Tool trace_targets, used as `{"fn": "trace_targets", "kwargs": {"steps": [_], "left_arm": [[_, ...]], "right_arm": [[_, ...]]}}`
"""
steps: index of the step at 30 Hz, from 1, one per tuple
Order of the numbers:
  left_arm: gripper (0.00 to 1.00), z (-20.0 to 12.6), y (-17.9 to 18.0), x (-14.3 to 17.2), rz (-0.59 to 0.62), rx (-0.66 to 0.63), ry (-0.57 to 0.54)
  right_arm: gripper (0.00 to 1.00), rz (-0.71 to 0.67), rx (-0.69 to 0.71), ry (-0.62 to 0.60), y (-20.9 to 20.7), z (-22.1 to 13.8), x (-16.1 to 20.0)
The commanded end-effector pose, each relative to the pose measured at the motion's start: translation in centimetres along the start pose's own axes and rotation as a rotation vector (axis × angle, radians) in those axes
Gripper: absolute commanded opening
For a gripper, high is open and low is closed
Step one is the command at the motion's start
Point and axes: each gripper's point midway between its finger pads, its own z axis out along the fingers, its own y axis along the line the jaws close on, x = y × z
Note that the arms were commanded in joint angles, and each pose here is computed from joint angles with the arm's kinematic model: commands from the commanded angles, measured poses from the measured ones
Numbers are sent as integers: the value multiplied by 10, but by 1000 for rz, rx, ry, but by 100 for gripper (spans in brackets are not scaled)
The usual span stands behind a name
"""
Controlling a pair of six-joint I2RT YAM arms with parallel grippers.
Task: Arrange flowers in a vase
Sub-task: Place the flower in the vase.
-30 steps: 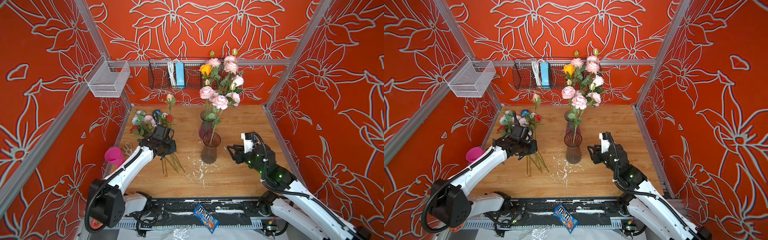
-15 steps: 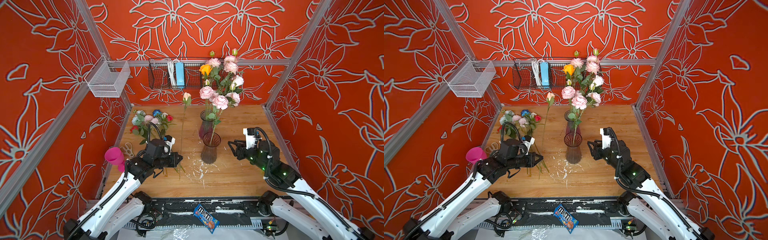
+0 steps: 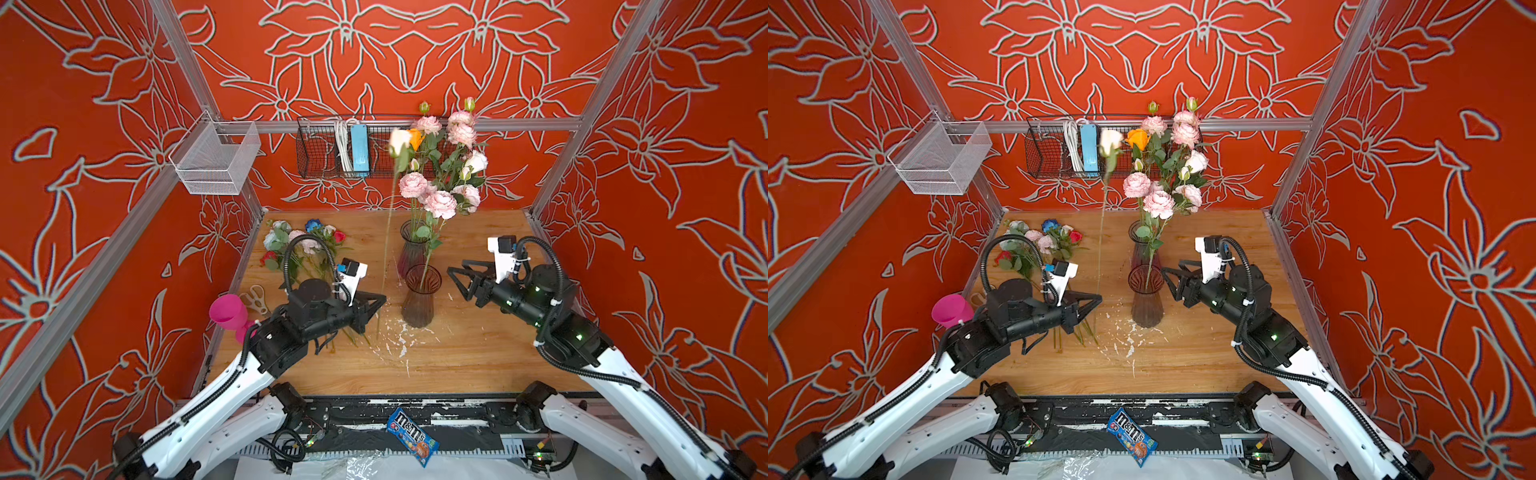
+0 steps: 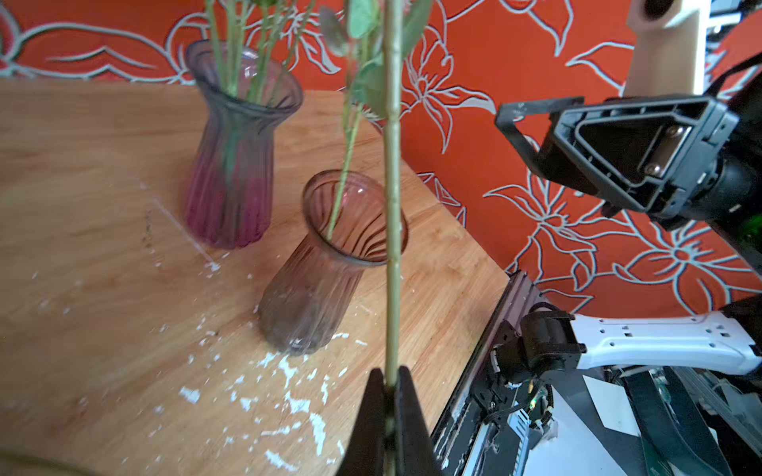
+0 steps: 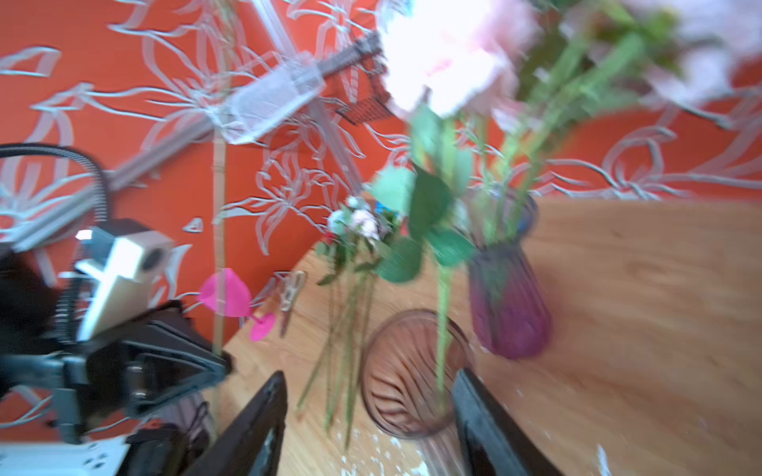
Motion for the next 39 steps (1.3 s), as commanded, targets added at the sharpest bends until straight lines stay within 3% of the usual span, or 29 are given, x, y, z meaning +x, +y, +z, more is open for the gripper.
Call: {"fn": "trace_targets", "kwargs": {"steps": [1,9,15,20,23,25,27,28,30,33,37,39], "left_arm": [[0,12,-27,-29,158,41,-63],[0,43,-56,-24,224,98,0],[0,49,-63,-20,235,112,15],[0,52,-60,-16,234,95,21],[0,53,-55,-16,228,73,17],[11,55,-52,-16,220,55,15],[49,56,-48,-15,209,39,13],[59,56,-46,-14,204,27,14],[70,53,-37,-12,199,-16,4],[75,40,-12,-10,152,-138,-44],[80,2,34,-8,26,-346,-199],[81,-14,48,-1,-22,-391,-252]], "right_arm": [[67,-26,-215,-39,49,-4,-31],[65,4,-253,-70,61,6,-57],[53,20,-255,-60,61,16,-61],[17,42,-246,-65,57,21,-61],[4,54,-263,-79,60,19,-62],[0,56,-258,-88,59,18,-62],[0,49,-244,-91,56,18,-62],[0,43,-235,-93,55,17,-62],[0,21,-208,-106,52,15,-66],[0,-44,-138,-128,48,9,-78],[0,-143,-21,-207,41,-4,-109],[0,-187,68,-241,32,-8,-125]]}}
